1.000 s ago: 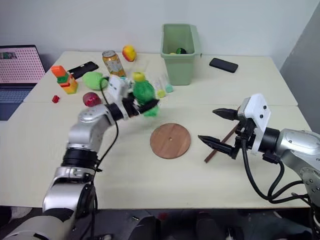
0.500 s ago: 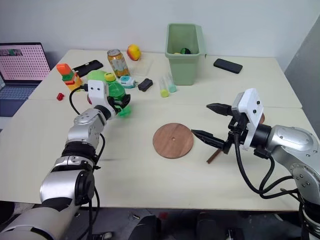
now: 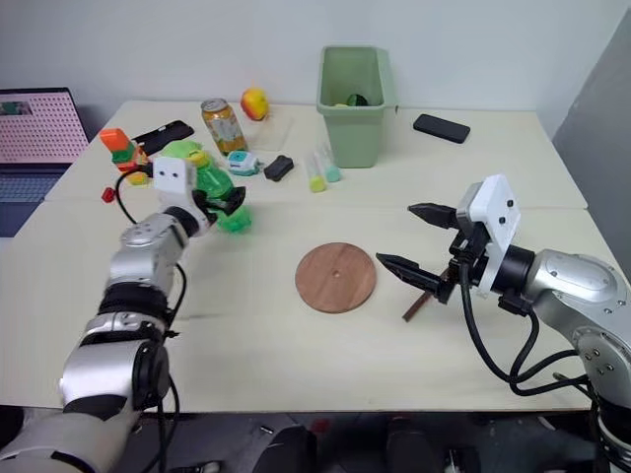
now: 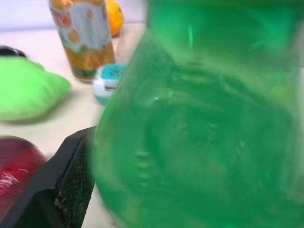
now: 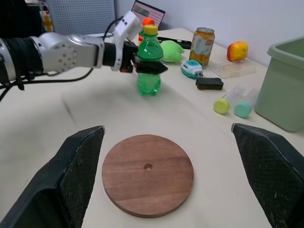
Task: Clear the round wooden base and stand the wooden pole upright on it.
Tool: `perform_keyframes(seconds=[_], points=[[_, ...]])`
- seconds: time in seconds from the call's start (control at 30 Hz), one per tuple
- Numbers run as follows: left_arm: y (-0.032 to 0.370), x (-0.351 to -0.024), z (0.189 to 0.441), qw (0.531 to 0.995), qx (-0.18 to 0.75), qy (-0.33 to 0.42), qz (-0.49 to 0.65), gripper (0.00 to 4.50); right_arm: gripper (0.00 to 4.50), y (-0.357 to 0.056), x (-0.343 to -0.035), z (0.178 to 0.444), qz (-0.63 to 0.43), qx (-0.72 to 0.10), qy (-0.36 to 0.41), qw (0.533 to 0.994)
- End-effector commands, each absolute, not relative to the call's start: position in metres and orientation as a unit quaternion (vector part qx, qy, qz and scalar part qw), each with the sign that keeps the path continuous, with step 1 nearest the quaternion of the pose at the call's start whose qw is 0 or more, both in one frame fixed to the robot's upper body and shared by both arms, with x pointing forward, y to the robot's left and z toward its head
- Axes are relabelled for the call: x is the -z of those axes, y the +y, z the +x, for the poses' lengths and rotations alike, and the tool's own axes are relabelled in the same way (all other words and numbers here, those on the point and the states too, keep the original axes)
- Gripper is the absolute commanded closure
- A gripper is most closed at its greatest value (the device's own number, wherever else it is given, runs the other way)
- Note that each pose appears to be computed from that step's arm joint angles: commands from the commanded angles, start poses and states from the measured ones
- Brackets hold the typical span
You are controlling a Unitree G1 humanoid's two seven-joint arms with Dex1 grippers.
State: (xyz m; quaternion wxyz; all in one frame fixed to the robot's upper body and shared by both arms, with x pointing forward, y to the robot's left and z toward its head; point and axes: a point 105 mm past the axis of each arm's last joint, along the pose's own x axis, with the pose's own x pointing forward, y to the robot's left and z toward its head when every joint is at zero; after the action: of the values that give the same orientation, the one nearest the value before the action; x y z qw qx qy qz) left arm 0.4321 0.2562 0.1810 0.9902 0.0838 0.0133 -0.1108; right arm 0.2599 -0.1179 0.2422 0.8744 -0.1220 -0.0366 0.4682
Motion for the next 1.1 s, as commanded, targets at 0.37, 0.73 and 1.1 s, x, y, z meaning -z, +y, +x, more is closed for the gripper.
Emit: perform_keyframes(seconds=[0.37,0.73,1.1], points=[[0.250,-0.216,0.368,0.962,0.213,0.103,0.138,0.06,0.00,-0.120,-0.252,0.254,-0.114,-0.472,-0.054,0.873],[0.219,-0.252,0.290,0.830,0.504,0.098,0.219,0.06,0.00,-0.136,-0.237,0.266,-0.098,-0.438,0.027,0.893],[0.145,-0.258,0.296,0.667,0.705,-0.004,0.241,0.06,0.00,-0.208,-0.203,0.338,0.017,-0.184,0.342,0.921]])
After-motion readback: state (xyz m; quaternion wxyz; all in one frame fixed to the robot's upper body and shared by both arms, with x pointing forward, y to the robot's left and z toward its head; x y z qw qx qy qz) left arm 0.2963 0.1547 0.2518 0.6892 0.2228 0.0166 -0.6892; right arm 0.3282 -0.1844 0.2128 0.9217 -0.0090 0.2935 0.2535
